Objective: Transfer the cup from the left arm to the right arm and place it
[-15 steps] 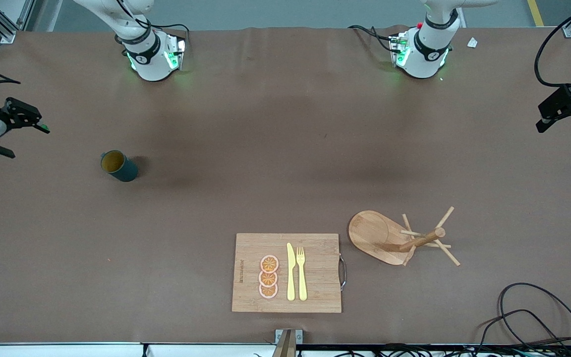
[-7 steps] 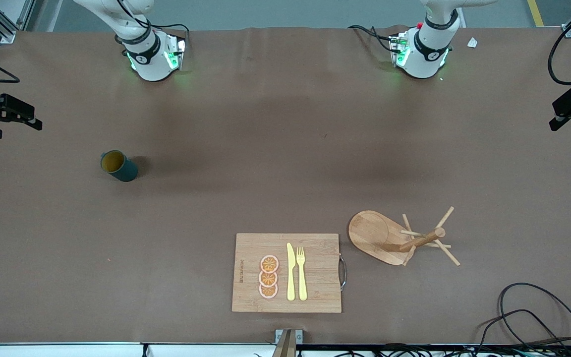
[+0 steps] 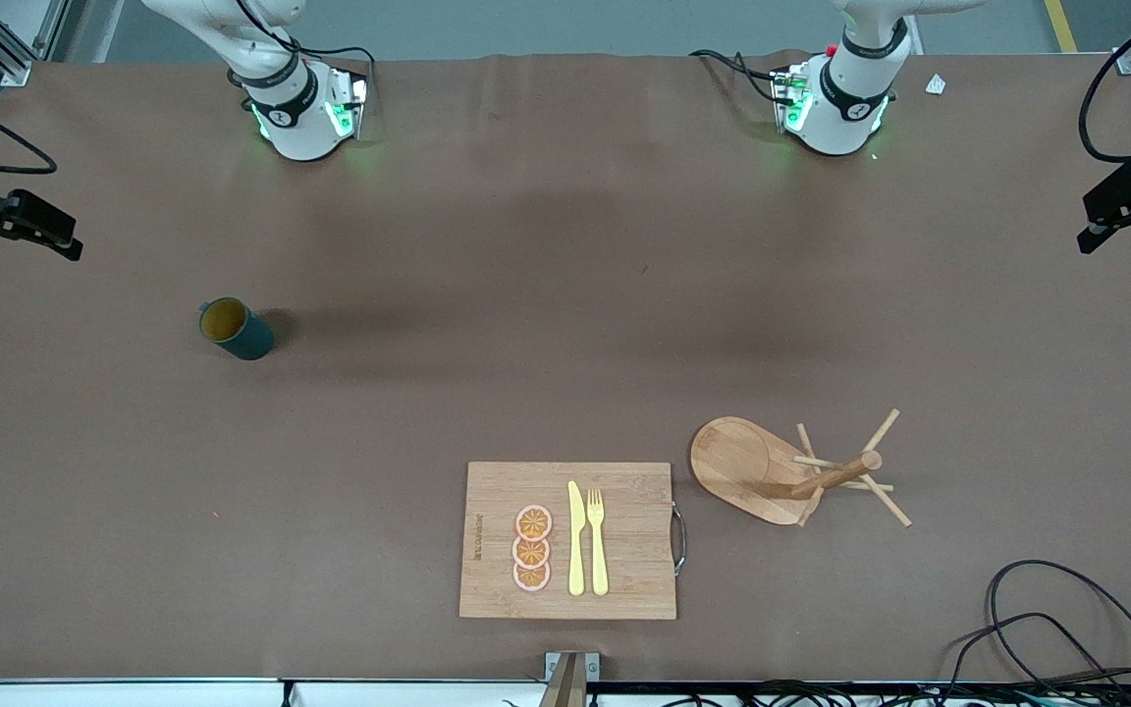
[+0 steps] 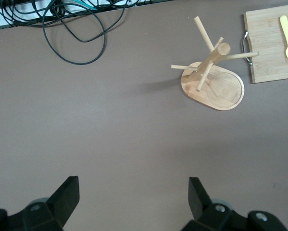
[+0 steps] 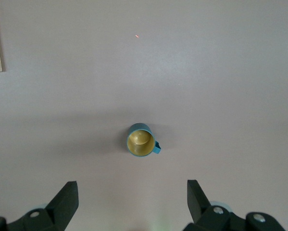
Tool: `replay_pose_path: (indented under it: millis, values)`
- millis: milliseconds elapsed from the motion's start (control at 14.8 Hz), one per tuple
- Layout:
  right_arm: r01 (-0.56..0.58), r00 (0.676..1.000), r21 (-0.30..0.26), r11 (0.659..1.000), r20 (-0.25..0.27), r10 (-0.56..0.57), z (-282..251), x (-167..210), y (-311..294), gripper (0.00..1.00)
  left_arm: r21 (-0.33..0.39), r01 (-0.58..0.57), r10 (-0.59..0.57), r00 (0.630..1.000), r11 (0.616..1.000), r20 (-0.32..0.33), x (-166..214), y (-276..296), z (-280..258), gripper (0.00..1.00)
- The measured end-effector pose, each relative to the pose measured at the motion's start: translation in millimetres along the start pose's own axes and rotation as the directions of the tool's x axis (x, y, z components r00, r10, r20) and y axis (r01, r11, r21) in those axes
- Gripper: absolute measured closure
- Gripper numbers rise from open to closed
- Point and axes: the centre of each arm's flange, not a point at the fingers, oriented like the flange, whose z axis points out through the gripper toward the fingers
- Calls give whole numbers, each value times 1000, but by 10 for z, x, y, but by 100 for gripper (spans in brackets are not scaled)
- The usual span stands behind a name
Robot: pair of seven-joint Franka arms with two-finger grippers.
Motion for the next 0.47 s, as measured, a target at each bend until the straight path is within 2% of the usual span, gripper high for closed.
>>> replay_pose_path:
  millis: [203,473]
  values:
    - [17,1000,-1,1000,-15,-17,-44,-6,6,0,-4,-28,28,1000,1000,7,33,157,29,0]
    - [110,993,-6,994,-47,-110,-92,8,50,0,-6,-46,46,999,999,12,58,262,56,0]
